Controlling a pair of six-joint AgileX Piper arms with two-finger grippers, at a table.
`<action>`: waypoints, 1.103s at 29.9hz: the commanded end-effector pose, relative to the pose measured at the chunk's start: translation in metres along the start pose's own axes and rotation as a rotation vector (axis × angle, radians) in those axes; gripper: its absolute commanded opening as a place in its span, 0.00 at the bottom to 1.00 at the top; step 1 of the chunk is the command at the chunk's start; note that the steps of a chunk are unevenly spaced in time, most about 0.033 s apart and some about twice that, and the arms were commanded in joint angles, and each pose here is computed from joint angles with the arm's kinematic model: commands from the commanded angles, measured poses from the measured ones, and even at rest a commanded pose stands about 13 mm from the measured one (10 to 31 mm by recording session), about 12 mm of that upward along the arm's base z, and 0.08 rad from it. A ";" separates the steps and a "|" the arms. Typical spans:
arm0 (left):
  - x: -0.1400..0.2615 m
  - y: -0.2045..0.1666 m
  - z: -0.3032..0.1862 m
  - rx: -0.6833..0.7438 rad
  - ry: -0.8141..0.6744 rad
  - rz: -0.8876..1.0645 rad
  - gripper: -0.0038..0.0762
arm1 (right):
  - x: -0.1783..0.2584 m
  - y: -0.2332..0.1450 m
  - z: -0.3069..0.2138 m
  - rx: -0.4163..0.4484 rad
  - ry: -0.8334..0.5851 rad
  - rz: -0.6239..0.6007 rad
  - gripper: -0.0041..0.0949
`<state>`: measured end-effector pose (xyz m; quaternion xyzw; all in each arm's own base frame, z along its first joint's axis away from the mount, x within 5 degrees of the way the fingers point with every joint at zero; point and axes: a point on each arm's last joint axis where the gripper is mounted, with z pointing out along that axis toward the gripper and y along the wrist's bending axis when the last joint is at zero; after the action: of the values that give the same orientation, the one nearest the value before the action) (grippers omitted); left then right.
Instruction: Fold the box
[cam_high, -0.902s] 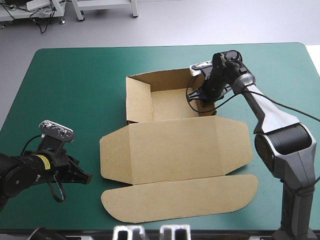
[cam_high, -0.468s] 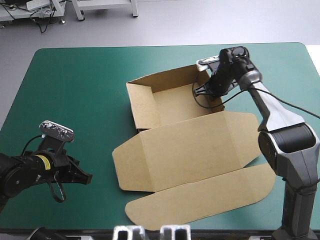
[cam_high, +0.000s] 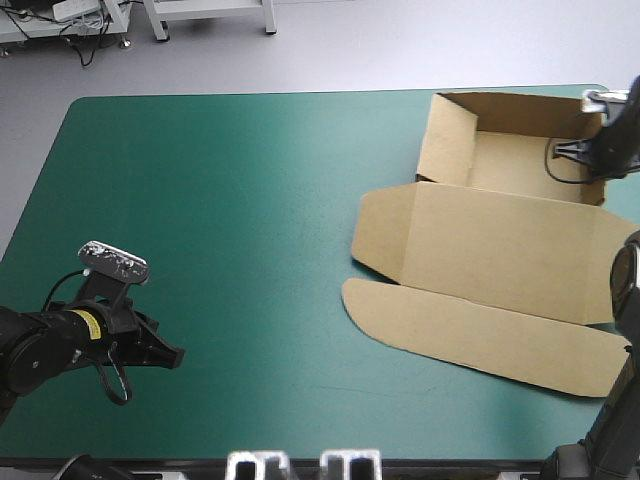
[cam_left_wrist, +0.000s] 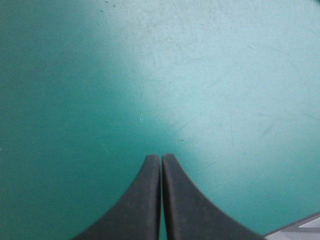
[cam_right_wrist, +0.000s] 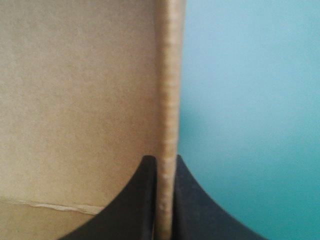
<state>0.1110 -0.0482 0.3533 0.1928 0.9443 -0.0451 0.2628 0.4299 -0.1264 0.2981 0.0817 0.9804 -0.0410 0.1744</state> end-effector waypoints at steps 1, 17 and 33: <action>-0.003 0.000 -0.008 0.002 -0.031 -0.002 0.04 | 0.004 -0.047 -0.044 0.055 -0.112 0.096 0.02; -0.007 0.000 -0.008 0.002 -0.067 -0.002 0.04 | 0.019 -0.099 -0.039 0.025 -0.119 0.129 0.39; -0.008 0.000 -0.008 0.003 -0.087 -0.002 0.04 | 0.011 -0.103 -0.097 0.107 -0.246 0.199 0.89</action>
<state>0.1117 -0.0483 0.3536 0.1928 0.9432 -0.0446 0.2668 0.3882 -0.2286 0.3242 0.1829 0.9579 -0.0819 0.2058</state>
